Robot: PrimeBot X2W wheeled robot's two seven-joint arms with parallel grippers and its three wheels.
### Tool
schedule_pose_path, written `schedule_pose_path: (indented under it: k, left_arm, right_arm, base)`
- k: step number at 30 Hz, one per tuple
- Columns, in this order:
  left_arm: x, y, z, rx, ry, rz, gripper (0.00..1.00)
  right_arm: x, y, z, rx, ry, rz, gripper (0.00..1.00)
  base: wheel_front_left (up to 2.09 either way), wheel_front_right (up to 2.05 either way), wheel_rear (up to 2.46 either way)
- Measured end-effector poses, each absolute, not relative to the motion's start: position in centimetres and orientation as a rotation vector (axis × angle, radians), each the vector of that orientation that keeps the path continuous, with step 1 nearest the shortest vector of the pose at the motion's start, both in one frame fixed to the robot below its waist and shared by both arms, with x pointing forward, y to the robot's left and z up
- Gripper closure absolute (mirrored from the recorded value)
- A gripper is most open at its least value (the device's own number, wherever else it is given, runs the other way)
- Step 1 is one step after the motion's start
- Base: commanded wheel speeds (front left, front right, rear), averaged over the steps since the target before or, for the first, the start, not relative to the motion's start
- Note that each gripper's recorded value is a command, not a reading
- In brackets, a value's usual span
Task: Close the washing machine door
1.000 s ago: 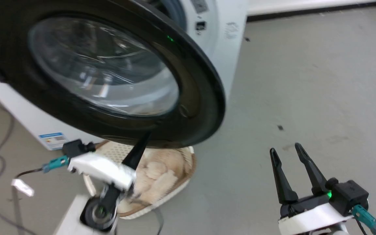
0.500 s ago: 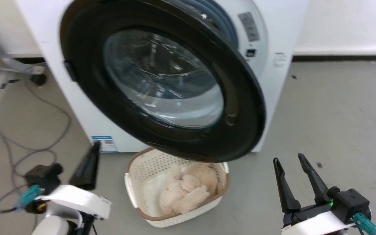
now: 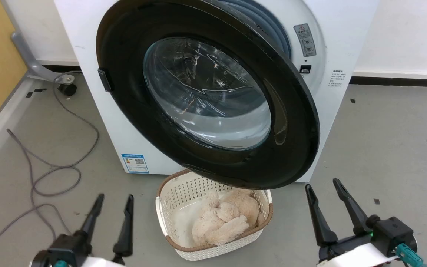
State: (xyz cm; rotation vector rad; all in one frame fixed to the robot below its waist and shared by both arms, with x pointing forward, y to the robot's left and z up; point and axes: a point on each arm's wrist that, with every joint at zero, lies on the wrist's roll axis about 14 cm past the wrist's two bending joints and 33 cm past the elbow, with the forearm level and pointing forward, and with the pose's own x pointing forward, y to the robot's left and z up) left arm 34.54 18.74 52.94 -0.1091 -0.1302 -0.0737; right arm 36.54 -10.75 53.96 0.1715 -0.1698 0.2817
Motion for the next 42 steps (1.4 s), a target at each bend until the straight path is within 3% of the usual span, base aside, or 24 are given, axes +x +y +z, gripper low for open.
schedule_pose_path:
  k: [13,14,15,16,23,32,42]
  left_arm:
    - [33.9,17.8,51.6,-0.075,-0.100,-0.098,0.00]
    - [33.9,17.8,51.6,-0.072,-0.100,-0.097,0.00]
    - [34.0,17.8,51.6,-0.072,-0.100,-0.095,0.00]
    - [34.0,17.8,51.6,-0.072,-0.099,-0.097,0.00]
    - [34.7,17.9,51.3,-0.073,-0.093,-0.088,0.00]
    - [36.0,18.9,50.7,-0.076,-0.073,-0.056,0.00]
    - [37.0,20.1,49.1,-0.080,-0.026,-0.008,0.00]
  right_arm:
    - [36.9,-10.8,53.1,0.168,-0.144,0.278,0.00]
    - [36.9,-10.7,53.0,0.169,-0.140,0.281,0.24]
    - [37.0,-10.5,52.8,0.170,-0.135,0.286,0.24]
    - [37.1,-10.3,52.7,0.170,-0.131,0.292,1.00]
    - [38.5,-8.4,51.8,0.119,-0.100,0.395,1.00]
    - [44.4,-6.9,51.8,0.004,-0.062,0.537,1.00]
    - [51.7,-7.3,50.7,-0.016,0.010,0.528,1.00]
  base:
    - [0.00,0.00,0.00]
    - [0.00,0.00,0.00]
    - [0.00,0.00,0.00]
    - [0.00,0.00,0.00]
    - [0.00,0.00,0.00]
    - [0.00,0.00,0.00]
    - [0.00,0.00,0.00]
